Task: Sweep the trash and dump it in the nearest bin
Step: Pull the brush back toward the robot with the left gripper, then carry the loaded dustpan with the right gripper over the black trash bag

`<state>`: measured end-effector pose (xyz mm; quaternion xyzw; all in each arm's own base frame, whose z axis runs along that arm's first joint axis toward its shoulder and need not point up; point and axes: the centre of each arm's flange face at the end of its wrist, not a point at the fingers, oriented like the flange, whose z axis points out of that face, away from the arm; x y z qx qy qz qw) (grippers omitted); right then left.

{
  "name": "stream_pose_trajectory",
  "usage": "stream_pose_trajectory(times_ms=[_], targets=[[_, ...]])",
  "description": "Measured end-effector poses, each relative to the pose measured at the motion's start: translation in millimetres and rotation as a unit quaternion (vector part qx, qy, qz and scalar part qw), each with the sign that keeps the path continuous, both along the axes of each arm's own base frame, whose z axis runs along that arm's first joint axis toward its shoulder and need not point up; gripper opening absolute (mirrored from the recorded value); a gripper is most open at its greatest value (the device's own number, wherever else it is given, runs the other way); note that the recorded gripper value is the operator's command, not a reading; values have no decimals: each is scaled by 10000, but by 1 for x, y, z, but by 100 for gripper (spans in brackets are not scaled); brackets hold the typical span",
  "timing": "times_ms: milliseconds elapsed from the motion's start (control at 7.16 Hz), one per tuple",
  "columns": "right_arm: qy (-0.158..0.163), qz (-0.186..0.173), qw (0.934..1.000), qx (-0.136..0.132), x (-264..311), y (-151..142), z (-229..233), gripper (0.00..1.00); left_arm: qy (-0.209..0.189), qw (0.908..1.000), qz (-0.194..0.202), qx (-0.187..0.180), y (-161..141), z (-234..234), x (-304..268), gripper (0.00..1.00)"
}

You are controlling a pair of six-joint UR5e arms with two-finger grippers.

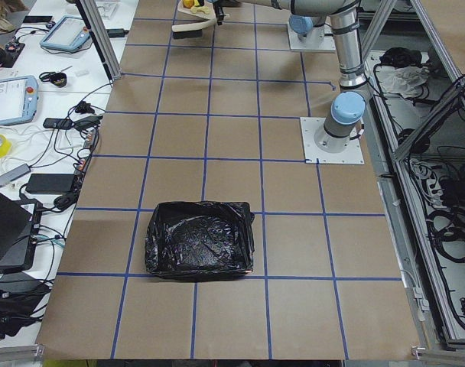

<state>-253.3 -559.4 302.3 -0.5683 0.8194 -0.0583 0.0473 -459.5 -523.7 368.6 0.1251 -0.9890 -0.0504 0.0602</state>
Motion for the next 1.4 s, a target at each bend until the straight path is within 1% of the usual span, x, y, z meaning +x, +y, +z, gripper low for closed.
stream_pose_trajectory(times_ms=[140, 279, 419, 558, 698, 838, 977, 1117, 1396], targets=[[-173, -47, 9998, -120, 2, 2, 14, 0, -114, 9996, -222, 115, 2, -1, 36, 0], [-313, -90, 9990, -315, 4, 4, 33, 0, -171, 9986, -432, 246, 13, -8, 67, 0], [-492, -181, 9976, -456, 2, 6, 47, 0, -200, 9969, -651, 386, 32, -19, 88, 0], [-737, -348, 9954, -513, -3, 11, 56, 0, -230, 9953, -774, 533, 53, -31, 102, 0], [-991, -510, 9921, -581, -6, 13, 60, 0, -245, 9942, -825, 652, 73, -46, 111, 0], [-1201, -597, 9885, -698, -5, 13, 64, 0, -225, 9938, -847, 683, 91, -61, 117, 0], [-1236, -628, 9875, -745, -6, 13, 67, 0, -189, 9938, -885, 651, 105, -76, 121, 0], [-1010, -605, 9908, -663, -11, 13, 74, 0, -162, 9930, -979, 634, 118, -88, 123, 0], [-438, -467, 9970, -427, -23, 14, 87, 0, -125, 9895, -1288, 652, 143, -98, 109, 0]])
